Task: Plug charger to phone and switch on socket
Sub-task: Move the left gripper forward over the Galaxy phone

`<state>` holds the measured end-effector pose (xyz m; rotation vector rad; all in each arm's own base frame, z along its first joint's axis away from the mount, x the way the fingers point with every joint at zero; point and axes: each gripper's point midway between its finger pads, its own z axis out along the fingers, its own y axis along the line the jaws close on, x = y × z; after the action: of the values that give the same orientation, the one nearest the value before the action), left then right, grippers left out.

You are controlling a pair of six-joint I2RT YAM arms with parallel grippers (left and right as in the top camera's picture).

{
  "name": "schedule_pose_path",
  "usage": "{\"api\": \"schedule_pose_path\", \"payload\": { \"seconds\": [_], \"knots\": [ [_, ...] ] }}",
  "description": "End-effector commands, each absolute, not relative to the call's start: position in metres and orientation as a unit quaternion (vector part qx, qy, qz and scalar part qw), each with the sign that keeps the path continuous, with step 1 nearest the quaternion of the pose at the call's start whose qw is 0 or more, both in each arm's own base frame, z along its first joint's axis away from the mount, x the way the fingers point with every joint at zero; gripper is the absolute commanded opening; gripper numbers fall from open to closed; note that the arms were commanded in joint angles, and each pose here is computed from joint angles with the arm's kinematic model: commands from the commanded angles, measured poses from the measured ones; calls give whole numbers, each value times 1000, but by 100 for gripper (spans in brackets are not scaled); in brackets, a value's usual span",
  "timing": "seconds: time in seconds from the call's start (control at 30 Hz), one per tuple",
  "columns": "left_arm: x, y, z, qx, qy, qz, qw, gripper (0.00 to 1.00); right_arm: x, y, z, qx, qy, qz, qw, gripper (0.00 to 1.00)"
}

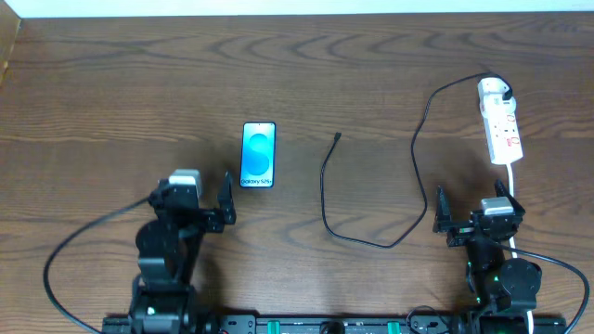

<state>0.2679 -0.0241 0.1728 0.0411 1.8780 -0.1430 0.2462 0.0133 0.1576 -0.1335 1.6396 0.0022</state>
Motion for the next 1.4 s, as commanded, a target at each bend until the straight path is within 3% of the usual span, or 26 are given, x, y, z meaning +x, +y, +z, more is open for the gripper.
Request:
{"api": "schedule_pose_path", "payload": {
  "seconds": [0.0,0.57,0.87,1.37],
  "knots": [
    [282,-34,202,44,803,-81,589,93,246,13,157,-55,731,4,680,99],
    [344,-49,230,45,912,-106,395,93,246,13,157,-55,731,4,680,99],
    [372,-63,217,52,948,-110,293,93,246,13,157,-55,731,4,680,99],
    [380,-64,181,47,963,-109,244,93,246,13,157,-55,731,4,680,99]
  ]
}}
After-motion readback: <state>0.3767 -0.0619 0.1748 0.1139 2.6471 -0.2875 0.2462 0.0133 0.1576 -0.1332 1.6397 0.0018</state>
